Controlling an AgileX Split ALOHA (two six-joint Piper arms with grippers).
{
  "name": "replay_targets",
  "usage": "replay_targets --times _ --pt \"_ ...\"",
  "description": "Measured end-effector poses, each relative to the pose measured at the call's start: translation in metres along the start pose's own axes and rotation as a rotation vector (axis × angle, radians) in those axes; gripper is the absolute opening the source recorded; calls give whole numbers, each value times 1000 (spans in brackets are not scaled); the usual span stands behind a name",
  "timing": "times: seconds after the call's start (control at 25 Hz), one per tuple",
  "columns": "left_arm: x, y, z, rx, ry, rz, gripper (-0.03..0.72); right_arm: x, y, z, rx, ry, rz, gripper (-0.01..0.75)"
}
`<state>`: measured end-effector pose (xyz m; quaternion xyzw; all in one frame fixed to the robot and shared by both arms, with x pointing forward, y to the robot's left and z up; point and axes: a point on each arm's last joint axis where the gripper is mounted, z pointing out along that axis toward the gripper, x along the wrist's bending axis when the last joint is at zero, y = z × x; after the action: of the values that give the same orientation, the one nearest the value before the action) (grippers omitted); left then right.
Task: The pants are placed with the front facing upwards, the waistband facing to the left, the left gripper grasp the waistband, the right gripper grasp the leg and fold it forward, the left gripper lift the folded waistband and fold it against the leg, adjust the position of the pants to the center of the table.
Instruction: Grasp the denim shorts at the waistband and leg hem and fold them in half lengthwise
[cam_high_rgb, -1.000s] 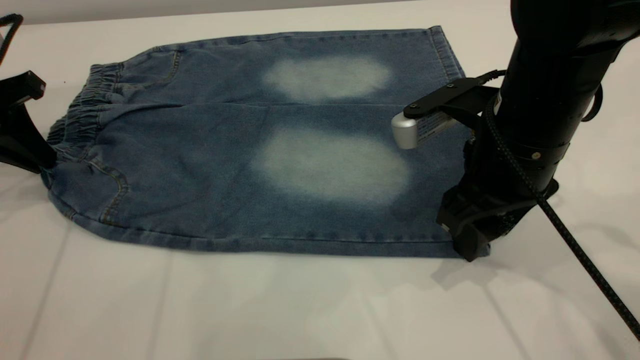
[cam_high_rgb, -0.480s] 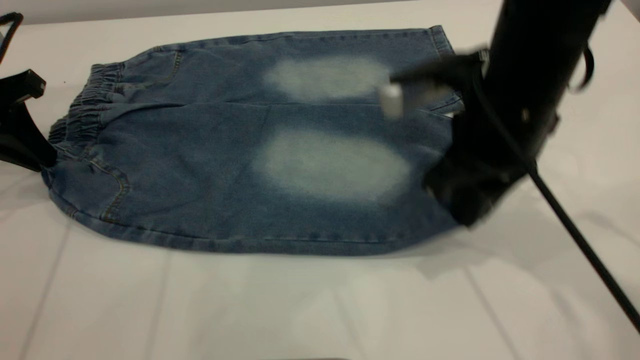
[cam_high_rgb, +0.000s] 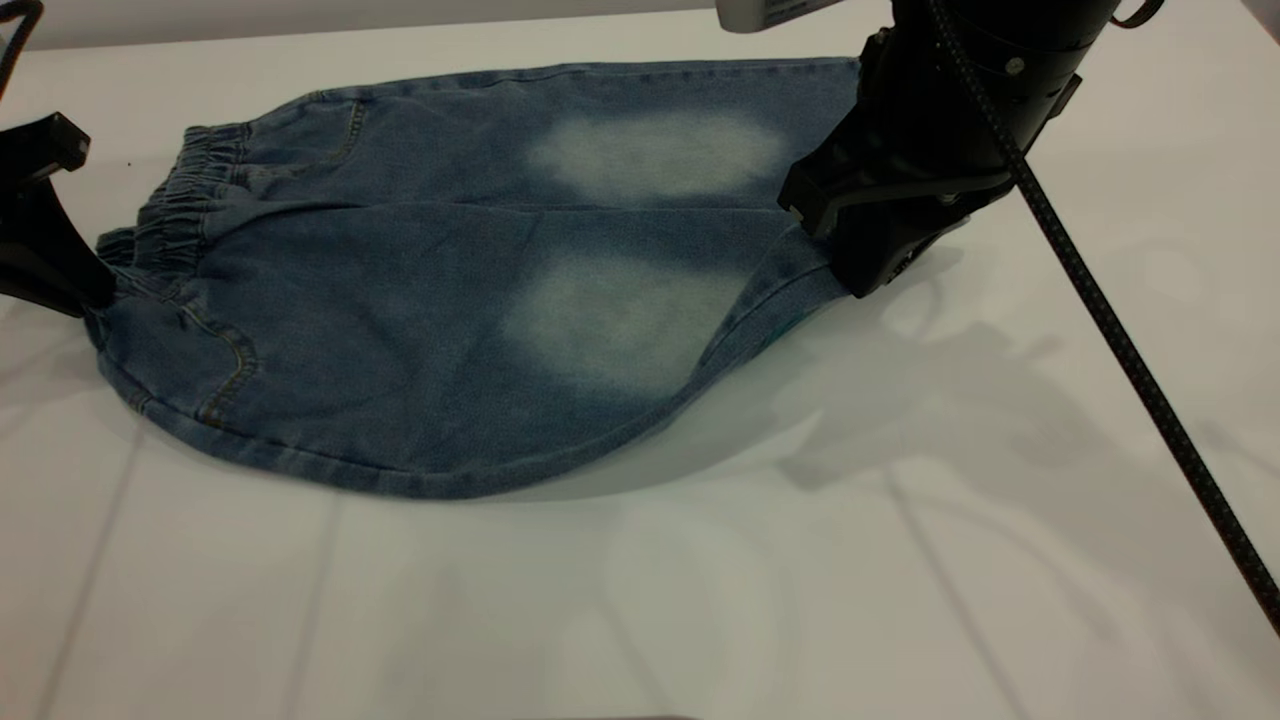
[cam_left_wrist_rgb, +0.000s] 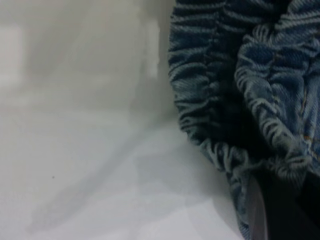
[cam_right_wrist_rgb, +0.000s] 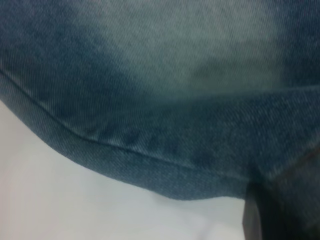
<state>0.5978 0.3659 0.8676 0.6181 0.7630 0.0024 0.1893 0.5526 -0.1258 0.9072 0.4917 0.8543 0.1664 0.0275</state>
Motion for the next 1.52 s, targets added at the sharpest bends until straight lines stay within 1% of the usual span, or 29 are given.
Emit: replay_targets --times 0.6,0.92,1.16,1.36,1.52 --pt "-1 1 -1 0 -3 5 62 0 1 0 -10 -1 3 33" --pt "-1 1 -1 1 -7 1 62 -5 1 -1 -12 -5 17 33" --pt "-3 4 -2 -3 -24 -16 62 -9 1 -1 -18 -9 25 33" --pt "-8 15 -9 -1 -57 2 62 -9 2 -1 -31 -13 25 33" --pt "-12 26 -17 -10 -80 21 62 -12 14 -8 -71 -18 29 33"
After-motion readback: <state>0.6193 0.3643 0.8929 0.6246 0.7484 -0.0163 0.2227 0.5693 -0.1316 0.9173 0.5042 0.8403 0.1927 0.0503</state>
